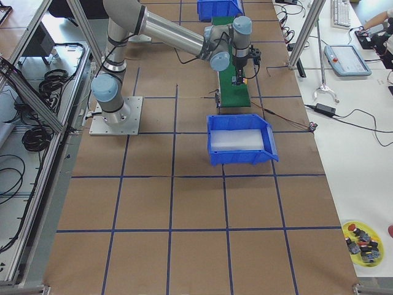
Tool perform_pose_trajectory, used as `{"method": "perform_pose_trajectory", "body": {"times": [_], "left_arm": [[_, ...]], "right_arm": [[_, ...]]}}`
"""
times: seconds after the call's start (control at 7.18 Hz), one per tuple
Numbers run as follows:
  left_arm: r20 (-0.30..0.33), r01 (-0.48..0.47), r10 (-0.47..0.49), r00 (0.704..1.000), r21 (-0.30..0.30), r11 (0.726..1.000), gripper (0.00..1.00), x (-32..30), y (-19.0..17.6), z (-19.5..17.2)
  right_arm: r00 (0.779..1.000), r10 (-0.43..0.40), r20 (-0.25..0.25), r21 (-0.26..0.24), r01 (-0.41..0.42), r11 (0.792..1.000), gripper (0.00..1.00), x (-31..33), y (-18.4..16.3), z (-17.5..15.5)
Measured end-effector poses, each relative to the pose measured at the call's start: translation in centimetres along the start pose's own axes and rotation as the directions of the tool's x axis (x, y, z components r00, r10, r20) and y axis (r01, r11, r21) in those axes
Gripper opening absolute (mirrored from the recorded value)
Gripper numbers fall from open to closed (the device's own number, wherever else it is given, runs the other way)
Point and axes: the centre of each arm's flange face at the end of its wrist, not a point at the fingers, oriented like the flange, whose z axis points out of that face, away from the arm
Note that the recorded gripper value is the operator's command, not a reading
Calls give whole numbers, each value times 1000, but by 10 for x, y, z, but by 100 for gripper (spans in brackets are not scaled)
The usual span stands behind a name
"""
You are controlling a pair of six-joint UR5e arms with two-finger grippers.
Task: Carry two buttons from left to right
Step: 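Carry the yellow button into the empty blue bin with the right gripper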
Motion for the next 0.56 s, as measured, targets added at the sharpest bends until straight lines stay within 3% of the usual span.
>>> {"method": "perform_pose_trajectory", "body": {"times": [0.28,0.56], "left_arm": [[0,0,0,1000,1,1000,100,0,0,0],[0,0,0,1000,2,1000,100,0,0,-1]], "right_arm": [[1000,-16,-21,-18,16,1000,7,69,-1,-61],[994,-101,-27,-56,100,993,6,184,-1,-80]]}}
